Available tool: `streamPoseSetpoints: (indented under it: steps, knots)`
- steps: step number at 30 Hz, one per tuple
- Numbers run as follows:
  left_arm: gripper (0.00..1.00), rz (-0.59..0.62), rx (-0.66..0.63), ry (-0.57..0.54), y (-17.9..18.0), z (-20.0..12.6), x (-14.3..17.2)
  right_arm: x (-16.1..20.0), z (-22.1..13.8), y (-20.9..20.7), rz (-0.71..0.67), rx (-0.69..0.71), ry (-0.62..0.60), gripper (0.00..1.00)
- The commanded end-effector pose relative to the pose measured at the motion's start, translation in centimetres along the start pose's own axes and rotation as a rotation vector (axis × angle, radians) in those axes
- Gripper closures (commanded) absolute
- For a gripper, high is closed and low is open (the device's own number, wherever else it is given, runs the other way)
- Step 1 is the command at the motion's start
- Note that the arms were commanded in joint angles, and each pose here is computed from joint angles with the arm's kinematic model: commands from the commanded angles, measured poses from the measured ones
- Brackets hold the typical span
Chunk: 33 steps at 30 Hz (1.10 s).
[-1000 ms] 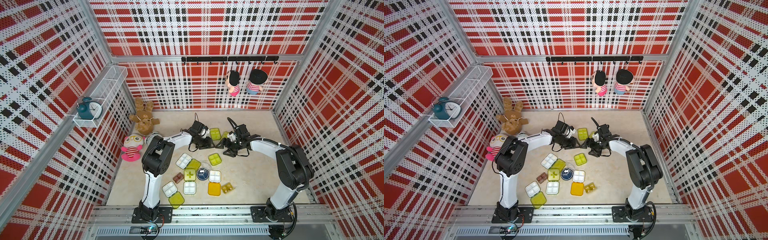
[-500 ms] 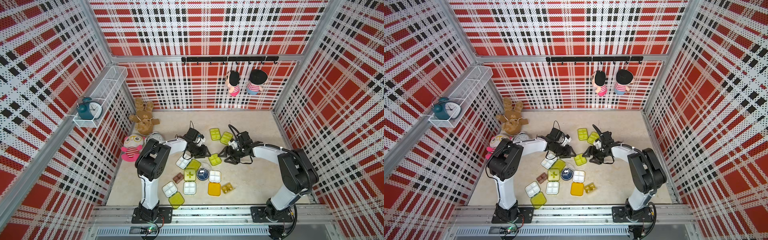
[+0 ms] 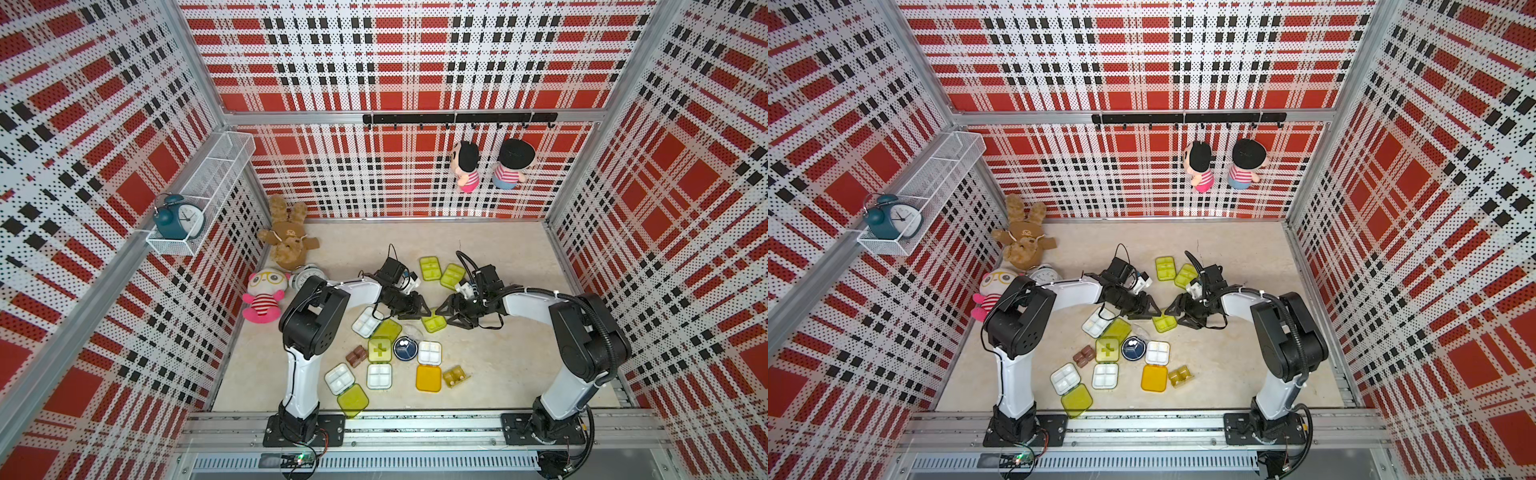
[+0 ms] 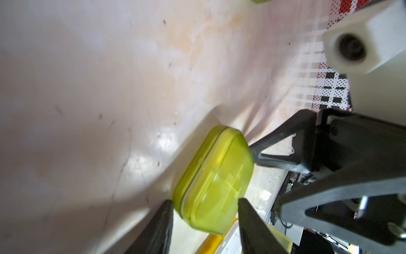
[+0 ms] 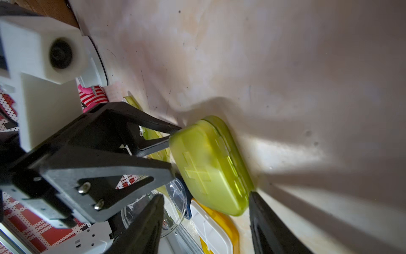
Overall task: Close pillboxes
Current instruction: Close the lid on the pillbox.
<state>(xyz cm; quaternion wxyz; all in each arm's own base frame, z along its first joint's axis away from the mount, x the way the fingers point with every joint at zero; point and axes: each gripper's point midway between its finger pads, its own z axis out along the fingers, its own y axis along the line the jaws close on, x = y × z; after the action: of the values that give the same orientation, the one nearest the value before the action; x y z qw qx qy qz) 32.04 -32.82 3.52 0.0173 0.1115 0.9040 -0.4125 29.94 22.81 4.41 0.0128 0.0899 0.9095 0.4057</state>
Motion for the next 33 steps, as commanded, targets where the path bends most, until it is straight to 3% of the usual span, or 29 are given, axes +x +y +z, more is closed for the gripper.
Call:
streamPoseSetpoints:
  steps: [1,7,15,23,33]
  knots:
    - [0.5,0.017,0.037,-0.015,-0.9,0.7,-1.4,-0.2,-0.2,-0.1,0.01,-0.012,-0.027,0.38]
    - [0.5,0.007,0.006,-0.041,-0.2,0.6,-2.3,0.3,-0.3,-0.2,0.046,-0.038,-0.033,0.4]
    - [0.49,-0.008,-0.009,-0.031,1.1,-1.0,0.1,0.5,-0.4,-1.1,0.018,0.018,-0.021,0.38]
    - [0.48,0.015,-0.004,-0.001,0.2,-0.1,1.9,0.0,0.1,-1.4,-0.01,0.036,0.0,0.37]
    - [0.49,0.011,0.025,0.003,-0.6,1.9,1.0,0.3,0.4,-1.6,0.003,0.02,-0.003,0.42]
